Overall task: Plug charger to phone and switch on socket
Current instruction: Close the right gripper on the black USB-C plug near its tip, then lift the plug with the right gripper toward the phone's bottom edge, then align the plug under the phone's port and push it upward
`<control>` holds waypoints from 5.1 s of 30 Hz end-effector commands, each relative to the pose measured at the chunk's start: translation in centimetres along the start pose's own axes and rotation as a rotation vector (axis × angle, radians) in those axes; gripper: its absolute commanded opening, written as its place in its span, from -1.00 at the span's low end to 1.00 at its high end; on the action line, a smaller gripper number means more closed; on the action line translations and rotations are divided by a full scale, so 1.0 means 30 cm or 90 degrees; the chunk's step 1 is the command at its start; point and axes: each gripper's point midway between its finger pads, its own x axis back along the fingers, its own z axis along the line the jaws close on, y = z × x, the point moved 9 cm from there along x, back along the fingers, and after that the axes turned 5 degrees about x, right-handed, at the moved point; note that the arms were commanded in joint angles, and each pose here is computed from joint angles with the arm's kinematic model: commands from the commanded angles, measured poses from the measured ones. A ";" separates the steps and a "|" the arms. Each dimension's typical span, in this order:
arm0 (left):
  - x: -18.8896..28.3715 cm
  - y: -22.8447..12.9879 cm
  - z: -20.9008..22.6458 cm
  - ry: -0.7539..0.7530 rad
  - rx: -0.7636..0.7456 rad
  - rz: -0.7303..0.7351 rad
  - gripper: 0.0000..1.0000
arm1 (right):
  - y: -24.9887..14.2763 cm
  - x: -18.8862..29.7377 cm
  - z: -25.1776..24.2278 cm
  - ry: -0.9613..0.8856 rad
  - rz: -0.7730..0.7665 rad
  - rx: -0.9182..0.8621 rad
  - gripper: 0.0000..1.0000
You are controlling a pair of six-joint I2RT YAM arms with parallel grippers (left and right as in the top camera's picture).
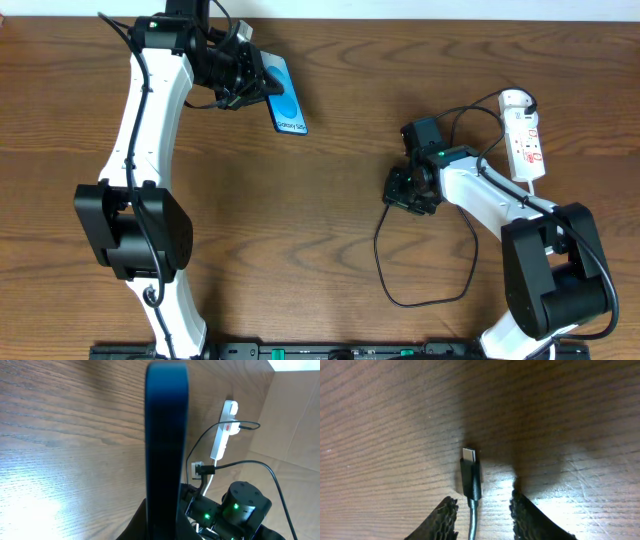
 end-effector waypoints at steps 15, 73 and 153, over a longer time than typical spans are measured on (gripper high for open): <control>0.018 -0.002 -0.017 -0.012 -0.016 -0.005 -0.86 | -0.023 -0.050 -0.002 -0.027 0.019 -0.004 -0.43; 0.070 -0.078 -0.404 -0.491 -0.325 0.146 -0.86 | -0.096 0.701 0.193 0.584 -0.251 0.441 -0.97; 0.059 -0.102 -0.509 -0.520 -0.421 0.129 -0.86 | -0.026 0.779 0.305 0.610 -0.318 0.292 -0.97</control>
